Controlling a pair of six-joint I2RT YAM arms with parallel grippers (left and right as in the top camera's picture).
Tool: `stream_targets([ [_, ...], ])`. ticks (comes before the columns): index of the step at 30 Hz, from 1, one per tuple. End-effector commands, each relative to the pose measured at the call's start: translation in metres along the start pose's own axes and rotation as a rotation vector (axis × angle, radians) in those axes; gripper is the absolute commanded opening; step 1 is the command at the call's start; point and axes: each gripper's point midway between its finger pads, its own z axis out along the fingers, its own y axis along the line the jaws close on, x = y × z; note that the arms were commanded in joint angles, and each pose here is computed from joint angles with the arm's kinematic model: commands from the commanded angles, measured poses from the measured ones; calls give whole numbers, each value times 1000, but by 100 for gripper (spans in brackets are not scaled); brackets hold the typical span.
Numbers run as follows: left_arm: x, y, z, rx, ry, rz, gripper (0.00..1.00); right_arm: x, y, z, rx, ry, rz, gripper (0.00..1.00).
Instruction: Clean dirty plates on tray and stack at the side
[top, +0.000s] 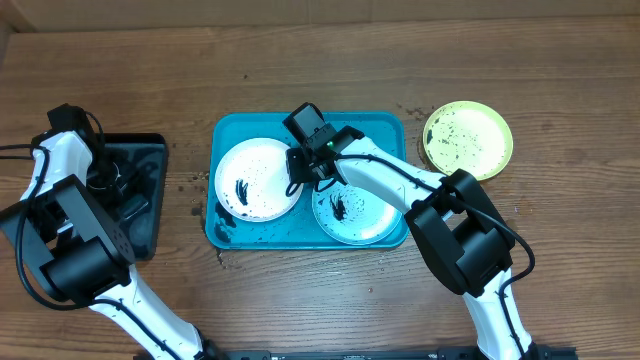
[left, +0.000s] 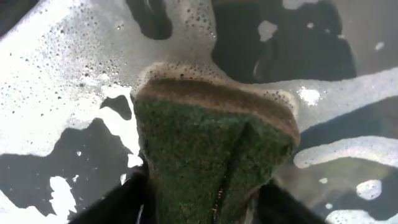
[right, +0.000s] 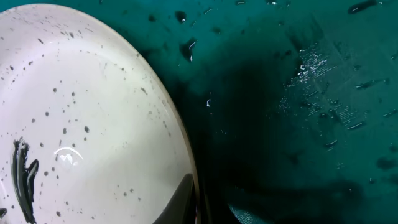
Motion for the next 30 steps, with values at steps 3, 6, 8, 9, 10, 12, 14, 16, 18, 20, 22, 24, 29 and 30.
stream_targets([
  [3,-3,7,8,-30,-1,-5,15,5,-7,9,22,14,-1,4],
  [6,-6,10,8,-51,-13,-5,4,5,-7,9,22,14,-1,4],
  [8,-8,14,7,-73,-24,-5,4,5,-7,9,22,14,-1,4],
  [9,-9,17,7,-89,-32,-5,6,5,-7,9,22,14,-1,4],
  [10,-10,19,7,-99,-37,-5,22,5,-7,9,21,13,-1,4],
  [12,-14,21,6,-113,-56,-7,91,5,-7,9,22,14,-1,4],
  [14,-19,19,6,-109,-79,-10,100,5,-7,9,22,14,-1,4],
  [16,-25,17,6,-98,-101,-14,100,5,-7,9,22,14,-1,4],
  [18,-29,14,6,-89,-120,-18,100,5,-7,9,22,14,-1,4],
  [20,-33,13,5,-82,-136,-20,100,5,-7,9,22,14,-1,4],
  [22,-37,11,5,-76,-149,-23,91,5,-7,9,22,14,-1,4],
  [24,-38,10,5,-72,-157,-24,67,5,-7,9,22,14,-1,4],
  [29,-37,10,5,-67,-149,-23,4,5,-7,9,22,14,-1,4],
  [30,-36,10,5,-69,-146,-23,4,5,-7,9,22,14,-1,4],
])
